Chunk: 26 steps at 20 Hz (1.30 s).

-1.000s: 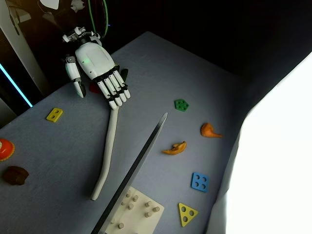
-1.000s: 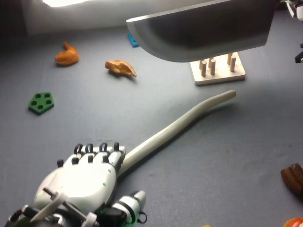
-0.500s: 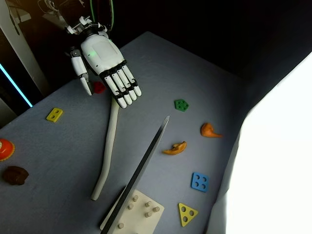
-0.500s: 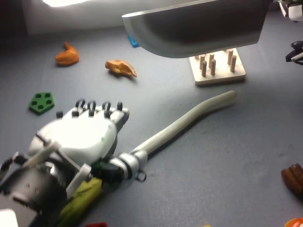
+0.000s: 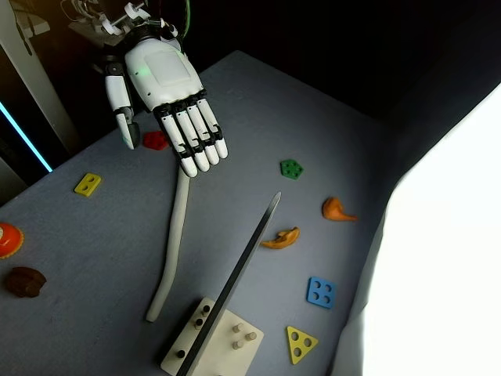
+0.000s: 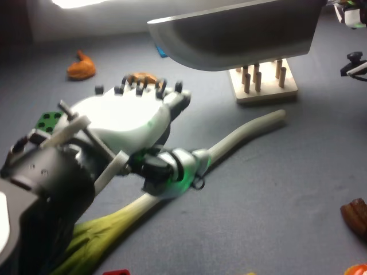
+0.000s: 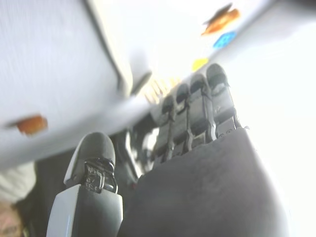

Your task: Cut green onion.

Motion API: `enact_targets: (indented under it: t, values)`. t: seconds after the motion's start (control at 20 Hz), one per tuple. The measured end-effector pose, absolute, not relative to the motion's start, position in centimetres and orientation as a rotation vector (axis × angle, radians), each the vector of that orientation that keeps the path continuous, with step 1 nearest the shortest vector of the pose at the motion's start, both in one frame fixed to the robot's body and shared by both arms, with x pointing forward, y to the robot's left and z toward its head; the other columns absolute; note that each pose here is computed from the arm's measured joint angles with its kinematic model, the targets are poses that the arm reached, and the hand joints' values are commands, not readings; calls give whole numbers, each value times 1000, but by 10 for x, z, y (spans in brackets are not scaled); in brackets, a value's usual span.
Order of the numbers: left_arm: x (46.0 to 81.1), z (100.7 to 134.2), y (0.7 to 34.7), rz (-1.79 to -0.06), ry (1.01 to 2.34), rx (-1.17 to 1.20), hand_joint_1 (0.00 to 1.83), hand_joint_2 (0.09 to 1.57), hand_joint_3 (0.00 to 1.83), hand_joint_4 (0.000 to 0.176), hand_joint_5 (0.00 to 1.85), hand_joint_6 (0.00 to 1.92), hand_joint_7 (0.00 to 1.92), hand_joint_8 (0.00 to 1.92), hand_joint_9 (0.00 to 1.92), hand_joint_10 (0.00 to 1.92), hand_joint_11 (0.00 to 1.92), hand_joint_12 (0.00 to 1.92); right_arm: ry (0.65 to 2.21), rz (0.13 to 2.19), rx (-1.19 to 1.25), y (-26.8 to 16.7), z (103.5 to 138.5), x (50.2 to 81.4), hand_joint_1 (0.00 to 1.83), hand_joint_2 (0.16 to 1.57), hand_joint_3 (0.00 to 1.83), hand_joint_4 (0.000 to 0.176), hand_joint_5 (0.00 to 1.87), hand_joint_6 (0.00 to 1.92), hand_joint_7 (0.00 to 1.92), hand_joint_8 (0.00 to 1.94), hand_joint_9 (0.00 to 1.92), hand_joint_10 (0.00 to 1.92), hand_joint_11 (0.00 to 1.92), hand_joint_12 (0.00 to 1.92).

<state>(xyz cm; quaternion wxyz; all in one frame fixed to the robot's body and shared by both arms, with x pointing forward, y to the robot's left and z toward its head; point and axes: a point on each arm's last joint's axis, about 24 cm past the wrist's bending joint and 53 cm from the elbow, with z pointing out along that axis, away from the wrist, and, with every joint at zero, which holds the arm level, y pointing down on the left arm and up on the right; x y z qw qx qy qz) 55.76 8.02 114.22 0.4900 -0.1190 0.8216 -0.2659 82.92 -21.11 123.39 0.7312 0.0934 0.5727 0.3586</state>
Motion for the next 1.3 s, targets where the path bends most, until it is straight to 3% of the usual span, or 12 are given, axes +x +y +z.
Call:
enact_targets:
  t: [0.25, 0.35, 0.55, 0.65, 0.75, 0.85, 1.05, 1.2, 1.3]
  values:
    - [559, 1148, 78, -661, 2005, -311, 186, 1387, 0, 0, 63, 3, 105, 3, 80, 7, 0, 230, 1257, 785, 212, -215, 1232, 829, 1587, 752, 848, 176, 1310, 1921, 1571, 1941, 1620, 1921, 1675, 1921]
    - [560, 1150, 82, -656, 1998, -307, 228, 1374, 0, 0, 75, 5, 124, 5, 99, 9, 0, 280, 1258, 786, 212, -215, 1231, 829, 1580, 748, 840, 176, 1406, 1921, 1607, 1941, 1649, 1921, 1697, 1921]
    - [562, 1152, 90, -640, 1992, -320, 225, 1370, 0, 0, 141, 13, 151, 4, 127, 9, 0, 416, 1247, 788, 202, -213, 1234, 828, 1572, 746, 852, 176, 1406, 1921, 1600, 1941, 1632, 1921, 1671, 1921]
    - [565, 1154, 93, -642, 1986, -331, 275, 1375, 0, 0, 151, 8, 146, 4, 128, 5, 0, 361, 1247, 800, 185, -209, 1234, 826, 1556, 723, 916, 176, 1441, 1921, 1634, 1941, 1655, 1921, 1687, 1921]
    - [570, 1161, 97, -634, 1974, -324, 321, 1357, 0, 0, 177, 9, 173, 5, 151, 8, 0, 494, 1245, 805, 177, -207, 1235, 826, 1560, 712, 933, 176, 1416, 1921, 1626, 1941, 1667, 1921, 1713, 1921]
    - [573, 1166, 101, -623, 1966, -317, 265, 1373, 3, 0, 151, 5, 143, 1, 125, 2, 0, 432, 1245, 804, 172, -207, 1236, 825, 1540, 683, 989, 176, 1330, 1921, 1599, 1941, 1648, 1921, 1700, 1921]
    - [577, 1171, 105, -628, 1956, -336, 234, 1375, 2, 0, 137, 0, 138, 1, 119, 1, 0, 413, 1260, 802, 187, -210, 1233, 827, 1551, 756, 885, 176, 1394, 1921, 1614, 1941, 1668, 1921, 1730, 1921]
    - [579, 1174, 108, -632, 1949, -354, 258, 1372, 0, 0, 144, 1, 148, 1, 131, 3, 0, 426, 1267, 802, 196, -212, 1231, 828, 1537, 792, 799, 176, 1341, 1921, 1580, 1941, 1633, 1921, 1696, 1921]
    - [581, 1176, 110, -631, 1941, -356, 275, 1366, 0, 0, 147, 2, 149, 1, 133, 3, 0, 435, 1269, 801, 195, -211, 1231, 828, 1545, 769, 831, 176, 1336, 1921, 1590, 1941, 1646, 1921, 1705, 1921]
